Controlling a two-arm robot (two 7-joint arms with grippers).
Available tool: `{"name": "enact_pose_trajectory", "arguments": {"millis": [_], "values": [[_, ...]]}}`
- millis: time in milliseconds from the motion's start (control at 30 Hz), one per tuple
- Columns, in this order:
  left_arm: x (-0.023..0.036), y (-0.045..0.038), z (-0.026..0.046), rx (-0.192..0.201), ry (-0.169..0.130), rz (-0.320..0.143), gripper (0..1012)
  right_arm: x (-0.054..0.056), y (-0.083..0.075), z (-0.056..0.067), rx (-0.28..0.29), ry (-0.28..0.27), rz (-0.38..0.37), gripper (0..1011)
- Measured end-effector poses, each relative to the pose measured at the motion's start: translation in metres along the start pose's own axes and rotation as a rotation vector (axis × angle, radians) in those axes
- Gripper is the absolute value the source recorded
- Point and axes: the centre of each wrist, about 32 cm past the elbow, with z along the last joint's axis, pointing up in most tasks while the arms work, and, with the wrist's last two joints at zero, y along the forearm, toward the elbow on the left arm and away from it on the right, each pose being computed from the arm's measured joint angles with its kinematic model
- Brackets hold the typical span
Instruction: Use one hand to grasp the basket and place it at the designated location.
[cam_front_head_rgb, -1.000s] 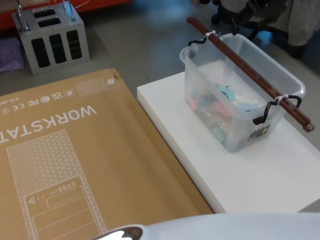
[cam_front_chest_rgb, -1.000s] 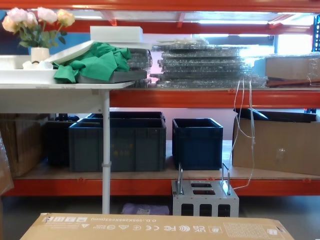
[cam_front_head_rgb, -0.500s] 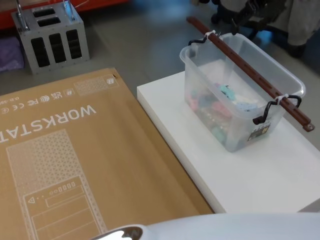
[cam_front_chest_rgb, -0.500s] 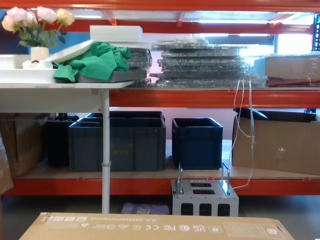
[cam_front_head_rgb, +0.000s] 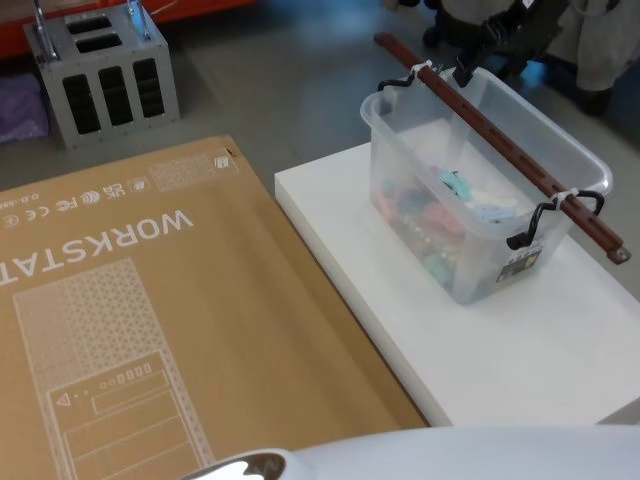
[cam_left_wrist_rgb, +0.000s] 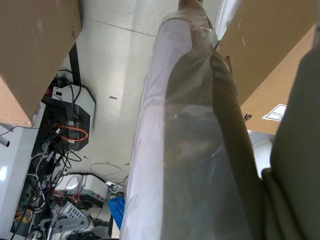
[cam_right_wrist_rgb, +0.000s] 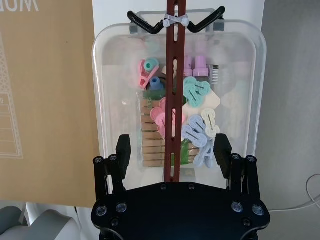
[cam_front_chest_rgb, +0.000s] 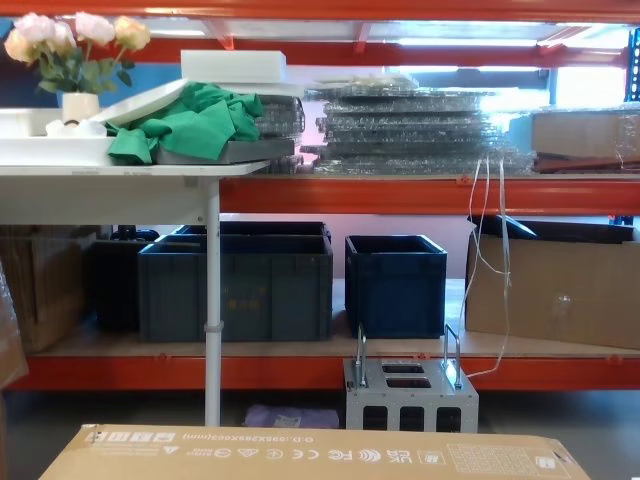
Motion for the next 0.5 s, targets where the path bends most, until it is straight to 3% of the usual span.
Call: {"name": "enact_pose_trajectory", "arguments": {"millis": [500], "values": [[0.0000,0.0000,0.0000,0.000,0.000,0.000,0,0.000,0.021,0.000,-0.022,0.006,0.075,1002]]}}
